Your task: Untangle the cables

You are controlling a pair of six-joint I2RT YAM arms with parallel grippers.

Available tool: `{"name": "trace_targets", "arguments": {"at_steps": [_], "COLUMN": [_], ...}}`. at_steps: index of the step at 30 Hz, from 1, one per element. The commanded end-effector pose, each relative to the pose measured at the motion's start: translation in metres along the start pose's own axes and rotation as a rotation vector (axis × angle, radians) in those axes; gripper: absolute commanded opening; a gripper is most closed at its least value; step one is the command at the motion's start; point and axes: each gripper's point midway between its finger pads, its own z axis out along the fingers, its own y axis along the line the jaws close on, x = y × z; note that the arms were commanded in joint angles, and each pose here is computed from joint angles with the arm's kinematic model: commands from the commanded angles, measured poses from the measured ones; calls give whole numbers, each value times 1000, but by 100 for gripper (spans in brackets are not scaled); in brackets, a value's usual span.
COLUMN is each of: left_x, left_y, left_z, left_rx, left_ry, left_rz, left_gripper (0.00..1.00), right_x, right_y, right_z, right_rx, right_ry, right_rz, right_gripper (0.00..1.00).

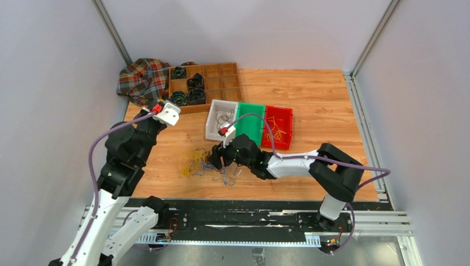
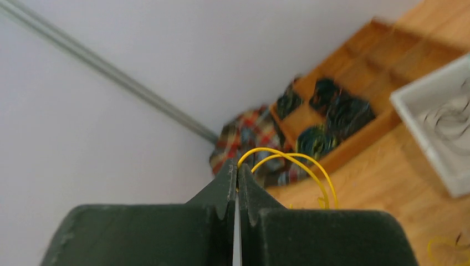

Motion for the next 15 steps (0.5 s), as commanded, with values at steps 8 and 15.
{"name": "trace_targets", "arguments": {"at_steps": [8,15], "left_x": [222,275], "left_y": [-24,-61], "left_z": [-2,-9], "left_rx": [89,281], "left_ry": [597,704], "left_rz": [51,28], "left_gripper": [1,15], "right_x": [53,48], "right_y": [-7,-51], "right_z": [17,-16], "right_rx": [69,329], "right_ry": [163,199], "right_rz": [9,-4], "right_gripper": [41,1]}}
